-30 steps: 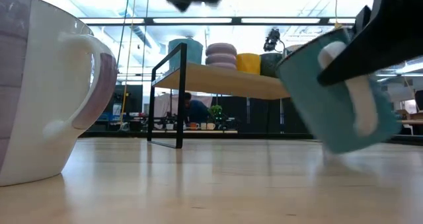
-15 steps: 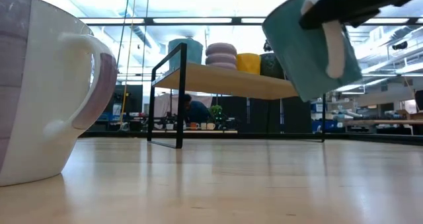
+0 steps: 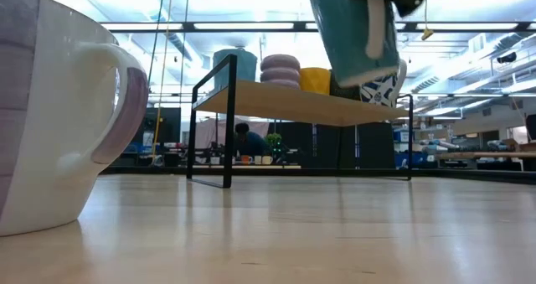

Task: Place coffee mugs
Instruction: Put the light green mug on the shelf

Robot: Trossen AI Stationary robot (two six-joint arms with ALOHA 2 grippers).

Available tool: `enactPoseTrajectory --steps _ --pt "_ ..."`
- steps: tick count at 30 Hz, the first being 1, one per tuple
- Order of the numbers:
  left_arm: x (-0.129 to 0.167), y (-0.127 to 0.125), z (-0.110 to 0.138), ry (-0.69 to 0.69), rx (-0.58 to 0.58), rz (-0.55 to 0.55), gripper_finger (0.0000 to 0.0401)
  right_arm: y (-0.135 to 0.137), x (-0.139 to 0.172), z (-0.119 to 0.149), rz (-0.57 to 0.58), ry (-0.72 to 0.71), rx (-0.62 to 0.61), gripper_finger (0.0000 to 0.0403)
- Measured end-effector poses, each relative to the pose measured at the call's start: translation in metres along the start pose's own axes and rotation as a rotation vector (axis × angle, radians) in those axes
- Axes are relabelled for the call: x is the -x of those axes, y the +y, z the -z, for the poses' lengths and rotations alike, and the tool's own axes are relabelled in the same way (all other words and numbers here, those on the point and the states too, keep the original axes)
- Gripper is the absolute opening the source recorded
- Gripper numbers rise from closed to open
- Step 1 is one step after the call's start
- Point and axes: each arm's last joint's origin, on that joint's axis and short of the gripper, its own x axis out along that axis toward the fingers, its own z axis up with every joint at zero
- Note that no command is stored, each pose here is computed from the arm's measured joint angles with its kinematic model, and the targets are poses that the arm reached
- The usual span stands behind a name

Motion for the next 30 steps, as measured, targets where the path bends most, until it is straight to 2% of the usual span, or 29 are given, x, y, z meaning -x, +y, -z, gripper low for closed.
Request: enactPoseTrajectory --steps 7,16,21,30 --pt "0.000 0.002 0.000 0.000 0.002 -0.006 0.0142 -0.043 -0.002 -0.008 -0.027 -0.095 0.025 0.0038" --pt "-0.001 0.002 0.001 0.011 -0.009 -0.006 0.0142 -0.084 -0.007 -0.011 -0.055 -0.224 0.060 0.0038" --pt "-0.001 0.002 0.002 0.016 -0.018 -0.006 0.0142 -0.110 -0.017 -0.002 -0.081 -0.214 0.020 0.0038" --pt "-0.001 0.002 0.002 0.017 -0.026 -0.006 0.0142 -0.145 -0.023 0.006 -0.057 -0.196 -0.027 0.0038"
